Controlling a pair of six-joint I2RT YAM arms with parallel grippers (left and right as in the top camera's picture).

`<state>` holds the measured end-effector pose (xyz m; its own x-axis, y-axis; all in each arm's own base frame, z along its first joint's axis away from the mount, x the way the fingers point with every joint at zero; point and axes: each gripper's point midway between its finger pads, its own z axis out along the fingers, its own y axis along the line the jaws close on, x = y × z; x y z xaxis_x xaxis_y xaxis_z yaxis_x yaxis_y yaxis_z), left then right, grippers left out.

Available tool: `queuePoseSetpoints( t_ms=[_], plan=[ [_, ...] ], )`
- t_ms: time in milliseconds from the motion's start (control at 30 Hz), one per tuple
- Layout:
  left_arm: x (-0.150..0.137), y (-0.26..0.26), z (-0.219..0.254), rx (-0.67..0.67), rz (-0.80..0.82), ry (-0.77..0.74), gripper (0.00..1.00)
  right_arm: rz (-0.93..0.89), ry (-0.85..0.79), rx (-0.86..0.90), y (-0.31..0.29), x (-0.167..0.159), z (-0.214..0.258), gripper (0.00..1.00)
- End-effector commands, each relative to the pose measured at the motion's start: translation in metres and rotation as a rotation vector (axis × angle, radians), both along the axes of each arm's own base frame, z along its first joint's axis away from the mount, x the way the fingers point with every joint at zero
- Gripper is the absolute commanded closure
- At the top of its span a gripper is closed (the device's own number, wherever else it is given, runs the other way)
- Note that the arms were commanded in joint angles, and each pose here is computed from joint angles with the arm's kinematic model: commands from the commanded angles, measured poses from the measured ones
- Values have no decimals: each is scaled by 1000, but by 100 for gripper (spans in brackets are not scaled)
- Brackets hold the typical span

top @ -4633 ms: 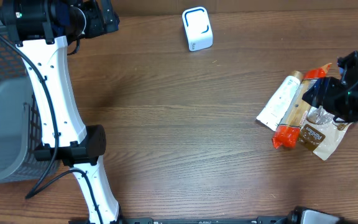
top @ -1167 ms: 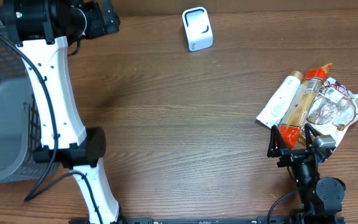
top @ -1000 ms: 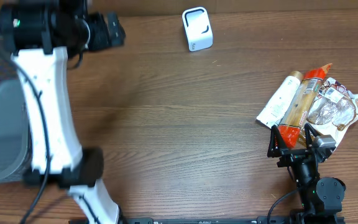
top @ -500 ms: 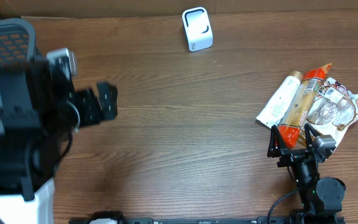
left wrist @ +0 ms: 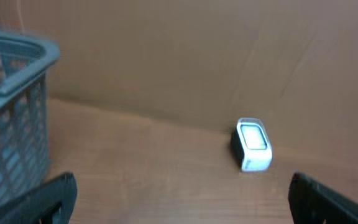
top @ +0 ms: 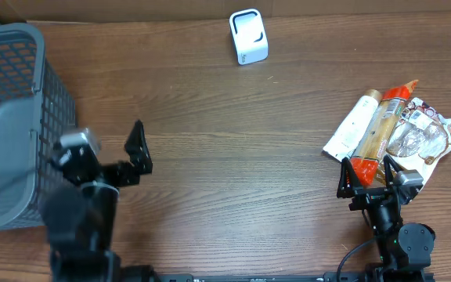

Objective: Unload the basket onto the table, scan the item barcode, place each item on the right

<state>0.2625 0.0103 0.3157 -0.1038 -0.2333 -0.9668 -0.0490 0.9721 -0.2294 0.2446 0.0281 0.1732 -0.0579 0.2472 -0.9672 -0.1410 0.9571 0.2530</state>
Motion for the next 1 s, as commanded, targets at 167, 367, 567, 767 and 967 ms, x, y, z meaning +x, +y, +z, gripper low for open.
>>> queuePoseSetpoints(
  t_ms=[167,367,567,767,967],
  plan=[
    [-14,2,-53,63,13,-182,1,1,-6,4,1,0,-1,0],
    [-16,2,-93,61,12,-162,0,1,-6,3,1,0,-1,0],
    [-15,2,-131,58,11,-123,0,1,-6,4,1,0,-1,0],
    [-17,0,-159,51,1,-36,0,1,-6,4,1,0,-1,0],
    [-17,0,-159,51,1,-38,0,1,-6,4,1,0,-1,0]
  ],
)
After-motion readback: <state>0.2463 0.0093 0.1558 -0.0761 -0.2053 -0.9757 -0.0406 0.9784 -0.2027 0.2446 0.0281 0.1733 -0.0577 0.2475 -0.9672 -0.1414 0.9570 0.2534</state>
